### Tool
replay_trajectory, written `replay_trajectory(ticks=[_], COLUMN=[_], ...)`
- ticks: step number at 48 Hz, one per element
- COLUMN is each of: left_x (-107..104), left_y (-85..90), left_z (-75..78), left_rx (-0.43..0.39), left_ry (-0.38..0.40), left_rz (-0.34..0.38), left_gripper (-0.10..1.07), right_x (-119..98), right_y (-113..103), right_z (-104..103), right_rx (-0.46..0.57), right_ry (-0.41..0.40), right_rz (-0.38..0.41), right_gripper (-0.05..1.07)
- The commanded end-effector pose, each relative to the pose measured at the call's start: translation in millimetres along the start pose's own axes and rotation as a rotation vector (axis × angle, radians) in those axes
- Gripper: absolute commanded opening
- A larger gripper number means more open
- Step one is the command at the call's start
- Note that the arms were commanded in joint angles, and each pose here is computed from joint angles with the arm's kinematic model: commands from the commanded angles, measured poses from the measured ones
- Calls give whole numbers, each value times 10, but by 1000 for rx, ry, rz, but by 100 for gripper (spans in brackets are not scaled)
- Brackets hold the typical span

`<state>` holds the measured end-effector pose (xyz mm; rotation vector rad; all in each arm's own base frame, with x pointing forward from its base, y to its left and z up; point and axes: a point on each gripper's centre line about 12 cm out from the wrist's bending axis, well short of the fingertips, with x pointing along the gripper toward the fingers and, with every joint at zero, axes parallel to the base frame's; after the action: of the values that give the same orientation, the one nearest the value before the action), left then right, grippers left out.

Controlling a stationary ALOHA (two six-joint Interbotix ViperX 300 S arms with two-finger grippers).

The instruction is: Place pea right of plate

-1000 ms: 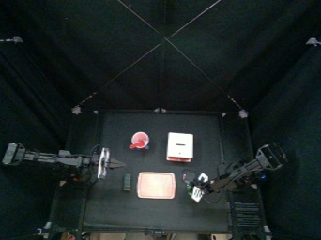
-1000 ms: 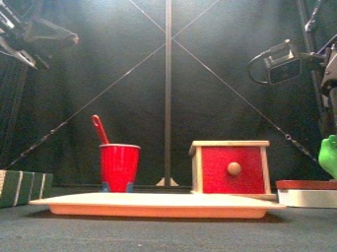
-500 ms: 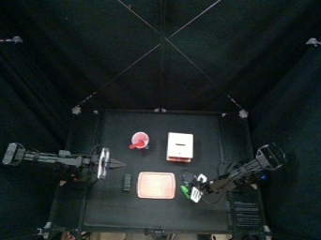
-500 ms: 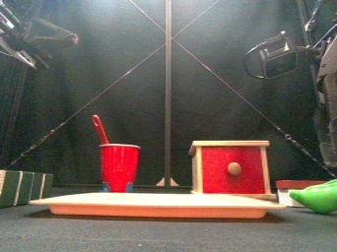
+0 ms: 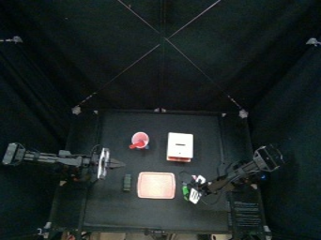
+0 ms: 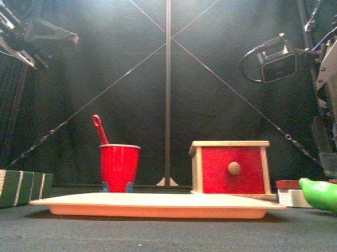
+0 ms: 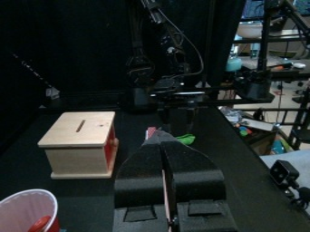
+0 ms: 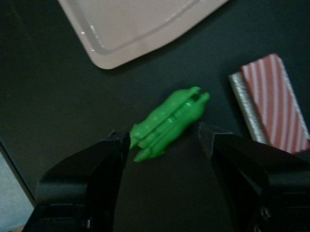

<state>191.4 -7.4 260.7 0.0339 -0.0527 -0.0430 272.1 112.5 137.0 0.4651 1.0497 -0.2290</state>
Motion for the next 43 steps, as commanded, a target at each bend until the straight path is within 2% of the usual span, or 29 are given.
replay_trajectory(ticks=[1,20,36,43], left_x=[22,22,22,22], left_y=[4,10,10,10], left_z=[55,55,55,55], left_rx=[3,3,3,3], left_ry=[-18,-18,-18,-18], left_rz=[1,4,4,4], left_gripper=[-3,-3,-3,-3], right_x=[-36,41,185,216], right_y=[185,385,384,336], right_z=[55,134,82,14], right_rx=[-31,-101,-89,-40], right_ry=[-26,-54,-23,10], right_rz=[57,81,61,48], right_gripper=[93,89,66,60])
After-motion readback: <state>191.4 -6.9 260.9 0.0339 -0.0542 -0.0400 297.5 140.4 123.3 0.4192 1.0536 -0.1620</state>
